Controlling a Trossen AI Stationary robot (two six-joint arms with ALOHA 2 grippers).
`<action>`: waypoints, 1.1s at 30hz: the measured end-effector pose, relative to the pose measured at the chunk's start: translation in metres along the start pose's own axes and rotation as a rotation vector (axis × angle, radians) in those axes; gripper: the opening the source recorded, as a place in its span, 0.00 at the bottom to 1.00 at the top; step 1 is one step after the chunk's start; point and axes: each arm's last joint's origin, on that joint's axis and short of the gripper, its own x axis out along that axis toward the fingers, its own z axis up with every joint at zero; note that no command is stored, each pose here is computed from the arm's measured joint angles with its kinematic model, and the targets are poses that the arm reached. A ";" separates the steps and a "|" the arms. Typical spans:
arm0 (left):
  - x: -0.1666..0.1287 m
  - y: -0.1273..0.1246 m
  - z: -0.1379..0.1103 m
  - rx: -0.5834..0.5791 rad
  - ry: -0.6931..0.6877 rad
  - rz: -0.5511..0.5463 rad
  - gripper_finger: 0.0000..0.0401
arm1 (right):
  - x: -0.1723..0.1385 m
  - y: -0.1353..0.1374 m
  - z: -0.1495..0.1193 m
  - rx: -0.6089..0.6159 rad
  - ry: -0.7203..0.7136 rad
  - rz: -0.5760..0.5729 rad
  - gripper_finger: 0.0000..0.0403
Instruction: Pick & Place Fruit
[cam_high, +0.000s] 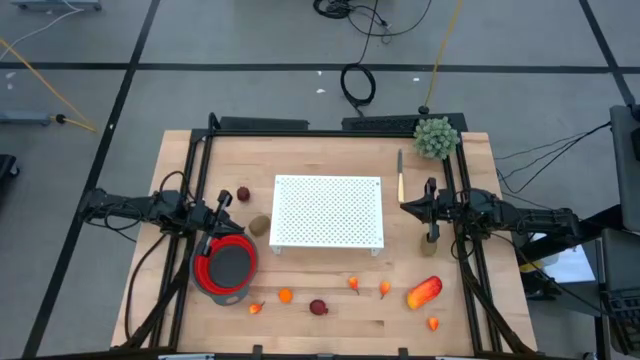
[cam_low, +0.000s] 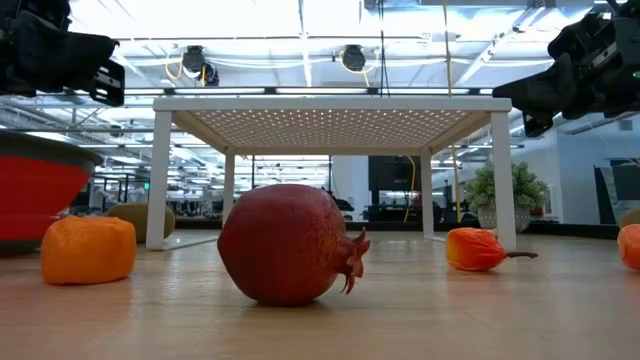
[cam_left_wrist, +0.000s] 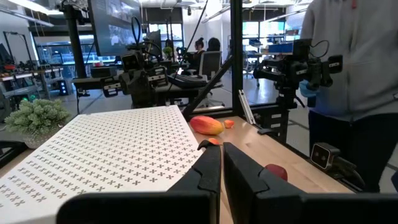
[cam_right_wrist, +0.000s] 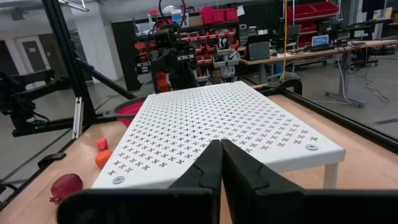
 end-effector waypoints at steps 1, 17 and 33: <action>0.000 0.000 0.000 0.000 0.000 0.000 0.05 | 0.000 0.000 0.000 0.000 -0.003 0.000 0.01; 0.000 0.000 0.000 0.000 0.000 0.001 0.05 | 0.000 -0.003 0.003 -0.005 -0.037 -0.101 0.00; 0.000 0.002 0.001 0.027 -0.003 0.063 0.05 | 0.000 -0.003 0.003 -0.006 -0.038 -0.101 0.00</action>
